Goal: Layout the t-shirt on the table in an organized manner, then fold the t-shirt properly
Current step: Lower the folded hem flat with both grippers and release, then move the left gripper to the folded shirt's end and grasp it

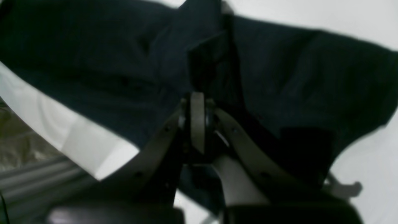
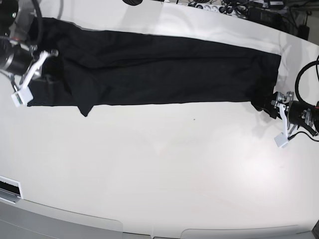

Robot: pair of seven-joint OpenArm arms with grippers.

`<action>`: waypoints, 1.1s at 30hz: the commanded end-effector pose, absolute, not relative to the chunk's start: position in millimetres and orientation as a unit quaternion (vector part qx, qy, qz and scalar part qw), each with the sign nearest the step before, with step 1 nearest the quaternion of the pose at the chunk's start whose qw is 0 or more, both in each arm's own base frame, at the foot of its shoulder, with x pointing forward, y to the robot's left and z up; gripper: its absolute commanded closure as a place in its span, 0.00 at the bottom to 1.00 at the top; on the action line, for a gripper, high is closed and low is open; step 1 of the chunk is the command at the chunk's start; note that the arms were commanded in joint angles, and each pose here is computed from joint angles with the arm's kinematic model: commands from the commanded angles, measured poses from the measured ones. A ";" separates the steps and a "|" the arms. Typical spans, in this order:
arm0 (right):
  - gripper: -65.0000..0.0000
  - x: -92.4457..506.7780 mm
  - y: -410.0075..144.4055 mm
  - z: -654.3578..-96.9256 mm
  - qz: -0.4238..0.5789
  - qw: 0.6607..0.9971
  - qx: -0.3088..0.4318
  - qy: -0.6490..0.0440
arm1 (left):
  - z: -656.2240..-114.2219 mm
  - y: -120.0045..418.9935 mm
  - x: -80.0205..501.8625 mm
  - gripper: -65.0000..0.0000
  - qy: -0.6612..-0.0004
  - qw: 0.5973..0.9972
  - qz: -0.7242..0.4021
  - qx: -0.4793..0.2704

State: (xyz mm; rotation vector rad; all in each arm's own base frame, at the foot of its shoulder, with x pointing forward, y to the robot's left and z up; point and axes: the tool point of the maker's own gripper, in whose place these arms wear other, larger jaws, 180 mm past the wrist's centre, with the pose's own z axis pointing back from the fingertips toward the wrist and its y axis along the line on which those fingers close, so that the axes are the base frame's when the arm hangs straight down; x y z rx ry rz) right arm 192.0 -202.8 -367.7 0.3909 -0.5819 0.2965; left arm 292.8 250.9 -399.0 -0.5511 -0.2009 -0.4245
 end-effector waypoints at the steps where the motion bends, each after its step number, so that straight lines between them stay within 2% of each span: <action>1: 1.00 192.5 -201.8 -355.4 0.161 0.922 0.186 -0.300 | -384.4 256.5 305.4 0.42 -0.123 0.933 -0.208 -0.267; 6: 1.00 165.7 -188.2 -344.7 0.192 0.920 0.181 -0.290 | -384.3 256.4 305.5 0.42 -0.123 0.933 -0.208 -0.267; 12: 1.00 138.5 -162.0 -327.8 0.225 0.911 0.218 -0.268 | -384.4 256.4 305.4 0.42 -0.123 0.933 -0.208 -0.267; 22: 1.00 110.5 -174.3 -345.7 0.226 0.932 0.188 -0.213 | -383.3 255.6 308.0 0.42 -0.130 0.932 -0.206 -0.269; 27: 1.00 115.4 -186.3 -355.5 0.210 0.938 0.168 -0.220 | -383.2 255.6 308.0 0.42 -0.130 0.932 -0.206 -0.269; 28: 0.92 117.0 -190.1 -358.3 0.206 0.939 0.161 -0.224 | -382.2 256.2 309.0 0.42 -0.132 0.932 -0.205 -0.269; 31: 0.53 119.1 -197.0 -362.6 0.203 0.942 0.147 -0.223 | -372.6 259.8 319.0 0.42 -0.156 0.930 -0.195 -0.270; 32: 0.47 122.0 -197.0 -360.7 0.204 0.941 0.146 -0.227 | -366.7 262.3 324.7 0.42 -0.170 0.929 -0.188 -0.271; 33: 0.46 124.9 -196.8 -357.6 0.202 0.940 0.147 -0.233 | -359.0 265.6 331.9 0.42 -0.187 0.927 -0.181 -0.272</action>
